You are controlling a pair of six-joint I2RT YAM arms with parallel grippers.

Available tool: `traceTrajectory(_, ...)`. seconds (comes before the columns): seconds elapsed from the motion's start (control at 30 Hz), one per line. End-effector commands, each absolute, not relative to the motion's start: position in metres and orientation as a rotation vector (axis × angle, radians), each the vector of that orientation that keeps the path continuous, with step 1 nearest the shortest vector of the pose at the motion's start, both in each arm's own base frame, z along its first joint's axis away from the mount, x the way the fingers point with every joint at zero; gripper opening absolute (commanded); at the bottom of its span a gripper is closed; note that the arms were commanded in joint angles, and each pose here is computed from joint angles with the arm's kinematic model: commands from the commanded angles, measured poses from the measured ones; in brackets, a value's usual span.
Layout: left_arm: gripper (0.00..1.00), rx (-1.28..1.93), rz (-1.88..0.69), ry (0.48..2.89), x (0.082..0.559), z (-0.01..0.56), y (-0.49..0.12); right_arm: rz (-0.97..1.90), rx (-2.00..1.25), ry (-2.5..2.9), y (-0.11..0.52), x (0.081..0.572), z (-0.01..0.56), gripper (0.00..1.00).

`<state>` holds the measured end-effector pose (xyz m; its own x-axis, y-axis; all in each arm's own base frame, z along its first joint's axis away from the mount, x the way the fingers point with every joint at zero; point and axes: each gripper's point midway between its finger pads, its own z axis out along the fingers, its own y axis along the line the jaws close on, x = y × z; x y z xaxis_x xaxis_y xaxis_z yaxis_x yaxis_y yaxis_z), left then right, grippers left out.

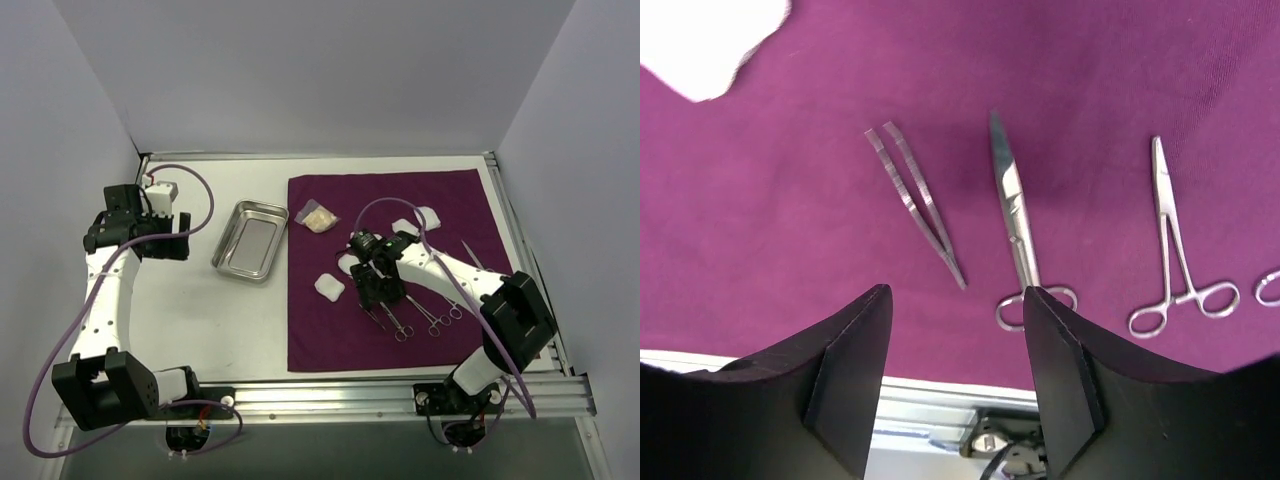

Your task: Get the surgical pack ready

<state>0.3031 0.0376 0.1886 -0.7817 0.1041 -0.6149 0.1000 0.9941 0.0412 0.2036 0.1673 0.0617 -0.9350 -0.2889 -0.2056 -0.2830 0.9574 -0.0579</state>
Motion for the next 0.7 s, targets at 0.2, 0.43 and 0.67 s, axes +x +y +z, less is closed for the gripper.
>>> traceTrajectory(0.2,0.91,0.132,0.001,2.449,0.305,0.189,0.038,0.023,-0.500,2.984,0.161,0.199,0.026,0.47)
traceTrajectory(0.43,0.91,0.132,0.006,2.463,0.305,0.183,0.039,0.029,-0.510,3.020,0.159,0.196,0.011,0.39)
traceTrajectory(0.67,0.91,0.136,0.003,2.463,0.306,0.182,0.039,0.015,-0.493,3.055,0.156,0.188,-0.003,0.31)
